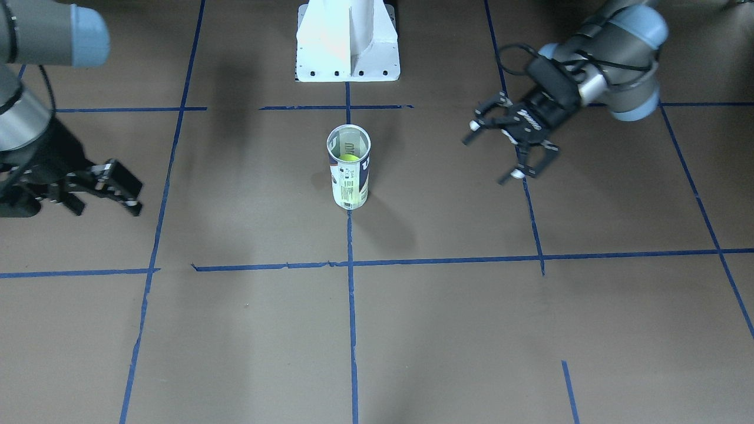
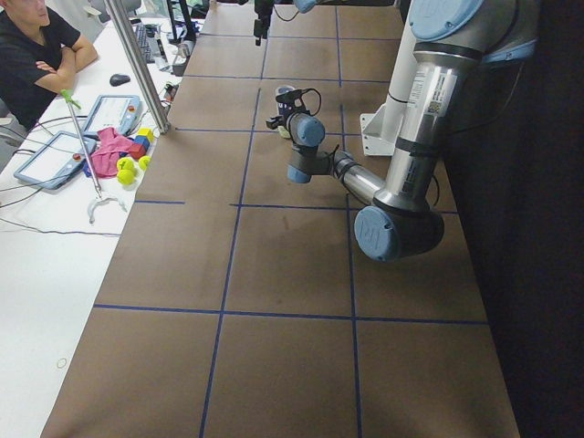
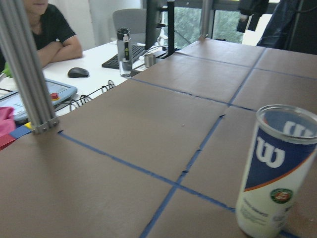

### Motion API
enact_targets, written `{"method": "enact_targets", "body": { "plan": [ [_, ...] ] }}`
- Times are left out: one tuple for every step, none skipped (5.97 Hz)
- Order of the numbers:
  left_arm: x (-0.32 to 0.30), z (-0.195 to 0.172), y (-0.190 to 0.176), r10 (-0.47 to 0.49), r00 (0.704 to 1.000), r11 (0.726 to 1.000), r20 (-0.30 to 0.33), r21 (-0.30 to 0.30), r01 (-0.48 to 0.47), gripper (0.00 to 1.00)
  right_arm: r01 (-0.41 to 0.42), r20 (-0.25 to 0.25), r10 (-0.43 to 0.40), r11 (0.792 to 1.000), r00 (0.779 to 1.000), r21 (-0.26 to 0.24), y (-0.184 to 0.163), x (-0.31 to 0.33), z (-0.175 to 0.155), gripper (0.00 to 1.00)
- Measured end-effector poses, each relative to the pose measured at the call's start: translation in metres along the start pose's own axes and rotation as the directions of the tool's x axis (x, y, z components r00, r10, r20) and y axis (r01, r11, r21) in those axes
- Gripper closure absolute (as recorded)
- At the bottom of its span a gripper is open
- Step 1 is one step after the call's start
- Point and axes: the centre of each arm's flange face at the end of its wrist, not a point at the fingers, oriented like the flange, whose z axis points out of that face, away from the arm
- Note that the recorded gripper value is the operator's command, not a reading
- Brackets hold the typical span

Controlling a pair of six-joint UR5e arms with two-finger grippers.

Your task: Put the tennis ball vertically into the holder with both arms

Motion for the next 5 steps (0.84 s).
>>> {"method": "enact_targets", "body": {
  "plan": [
    [-0.051,-0.021,-0.007,-0.027,0.994,0.997,0.108,-0.071,0.035,0.00,0.088,-0.036,-0.088,0.996,0.995,-0.005,-0.012,0.038,0.005,0.00],
    [-0.097,-0.043,-0.010,-0.062,0.974,0.986,0.219,-0.141,0.094,0.00,0.155,-0.071,-0.156,0.988,0.985,-0.020,-0.028,0.076,0.012,0.00],
    [-0.139,-0.068,-0.006,-0.106,0.940,0.958,0.325,-0.219,0.184,0.00,0.178,-0.097,-0.180,0.984,0.979,-0.033,-0.038,0.110,0.015,0.00],
    [-0.181,-0.098,0.001,-0.173,0.890,0.900,0.423,-0.300,0.317,0.00,0.162,-0.117,-0.166,0.986,0.979,-0.042,-0.041,0.143,0.016,0.00],
    [-0.217,-0.138,0.015,-0.256,0.830,0.818,0.496,-0.346,0.460,0.00,0.164,-0.131,-0.170,0.985,0.977,-0.056,-0.038,0.174,0.017,0.00]
  ]
}}
